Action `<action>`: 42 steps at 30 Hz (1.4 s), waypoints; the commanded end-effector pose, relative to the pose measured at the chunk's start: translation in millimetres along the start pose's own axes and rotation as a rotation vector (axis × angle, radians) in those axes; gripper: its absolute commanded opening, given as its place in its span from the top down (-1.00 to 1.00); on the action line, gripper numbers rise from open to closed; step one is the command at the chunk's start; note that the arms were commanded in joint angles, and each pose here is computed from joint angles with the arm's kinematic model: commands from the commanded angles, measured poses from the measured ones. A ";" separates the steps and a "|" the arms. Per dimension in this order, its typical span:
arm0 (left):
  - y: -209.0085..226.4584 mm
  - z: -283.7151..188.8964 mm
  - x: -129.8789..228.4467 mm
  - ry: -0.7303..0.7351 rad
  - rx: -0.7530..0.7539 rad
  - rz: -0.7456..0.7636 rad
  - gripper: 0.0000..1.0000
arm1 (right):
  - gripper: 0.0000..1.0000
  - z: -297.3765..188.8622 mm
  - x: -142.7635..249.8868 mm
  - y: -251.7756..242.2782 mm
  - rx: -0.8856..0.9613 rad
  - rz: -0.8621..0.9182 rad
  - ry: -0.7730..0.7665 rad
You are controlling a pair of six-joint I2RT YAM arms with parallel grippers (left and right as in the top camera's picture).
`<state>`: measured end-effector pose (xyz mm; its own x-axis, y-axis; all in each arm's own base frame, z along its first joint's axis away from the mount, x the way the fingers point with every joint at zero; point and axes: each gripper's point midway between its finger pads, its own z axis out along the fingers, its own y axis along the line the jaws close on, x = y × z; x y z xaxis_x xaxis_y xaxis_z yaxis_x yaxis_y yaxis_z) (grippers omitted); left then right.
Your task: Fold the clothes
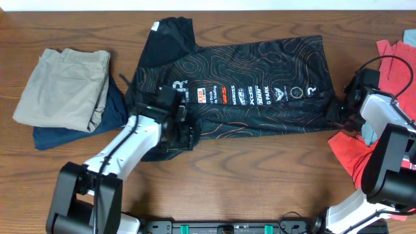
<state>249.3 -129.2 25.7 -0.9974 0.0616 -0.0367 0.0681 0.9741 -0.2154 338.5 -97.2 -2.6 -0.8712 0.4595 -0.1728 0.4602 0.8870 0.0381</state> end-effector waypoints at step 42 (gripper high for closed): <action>56.4 -85.8 -97.6 -0.162 -0.241 -0.194 -0.22 | 0.03 7.5 16.5 -2.6 0.011 0.010 0.062</action>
<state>361.2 -66.7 112.4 -0.9689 -0.1103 -0.2216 -0.1081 0.9939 -0.0220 336.3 -95.6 -2.7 -0.8730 0.4603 -0.1614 0.4601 0.8869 0.0412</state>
